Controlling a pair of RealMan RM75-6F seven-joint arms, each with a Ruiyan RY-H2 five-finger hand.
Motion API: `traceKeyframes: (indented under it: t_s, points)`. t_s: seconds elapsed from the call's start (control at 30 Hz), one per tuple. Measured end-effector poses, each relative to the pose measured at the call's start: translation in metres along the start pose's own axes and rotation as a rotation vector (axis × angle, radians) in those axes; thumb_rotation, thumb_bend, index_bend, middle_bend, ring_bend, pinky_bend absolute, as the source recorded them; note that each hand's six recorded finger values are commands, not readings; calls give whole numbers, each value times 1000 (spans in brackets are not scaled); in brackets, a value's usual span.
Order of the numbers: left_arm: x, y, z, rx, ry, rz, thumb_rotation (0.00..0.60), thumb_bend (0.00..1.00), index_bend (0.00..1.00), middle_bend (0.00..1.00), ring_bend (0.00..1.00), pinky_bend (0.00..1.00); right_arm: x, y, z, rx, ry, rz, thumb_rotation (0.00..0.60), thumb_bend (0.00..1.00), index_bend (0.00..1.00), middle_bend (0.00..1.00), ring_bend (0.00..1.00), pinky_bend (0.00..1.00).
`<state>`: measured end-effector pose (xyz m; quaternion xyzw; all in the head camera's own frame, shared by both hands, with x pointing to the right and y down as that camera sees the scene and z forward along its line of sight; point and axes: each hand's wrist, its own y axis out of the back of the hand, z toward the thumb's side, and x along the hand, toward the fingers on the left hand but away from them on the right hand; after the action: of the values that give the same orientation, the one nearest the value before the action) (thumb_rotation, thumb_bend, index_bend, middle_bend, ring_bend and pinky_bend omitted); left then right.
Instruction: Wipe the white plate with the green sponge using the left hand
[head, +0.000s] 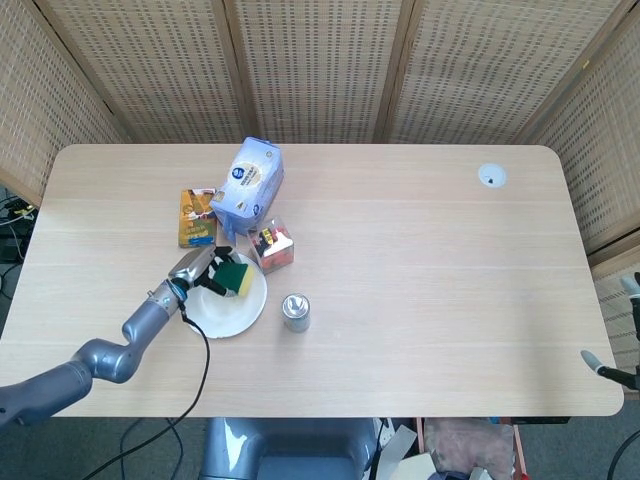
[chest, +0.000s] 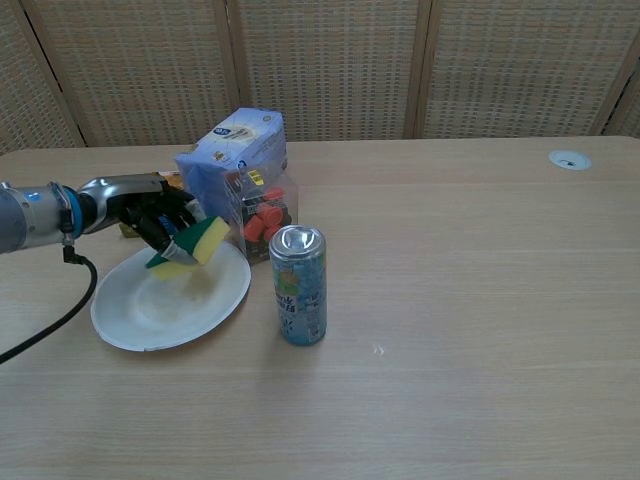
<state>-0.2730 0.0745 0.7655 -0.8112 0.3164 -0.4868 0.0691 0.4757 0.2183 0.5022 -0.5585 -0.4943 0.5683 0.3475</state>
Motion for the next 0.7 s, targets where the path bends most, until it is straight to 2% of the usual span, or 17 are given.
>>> traceKeyframes:
  t_s: [0.23, 0.6, 0.7]
  points:
    - [-2, 3, -10, 13, 30, -5, 600, 161, 500, 392, 296, 376, 0, -1, 1, 3, 3, 4, 600, 0, 0, 0, 0, 0]
    - [9, -22, -23, 69, 84, -58, 600, 160, 500, 392, 296, 376, -1, -2, 1, 4, 1, 7, 600, 0, 0, 0, 0, 0]
    - [8, -19, -18, 62, 67, -44, 600, 161, 500, 392, 296, 376, 0, 0, 1, 1, 2, 2, 600, 0, 0, 0, 0, 0]
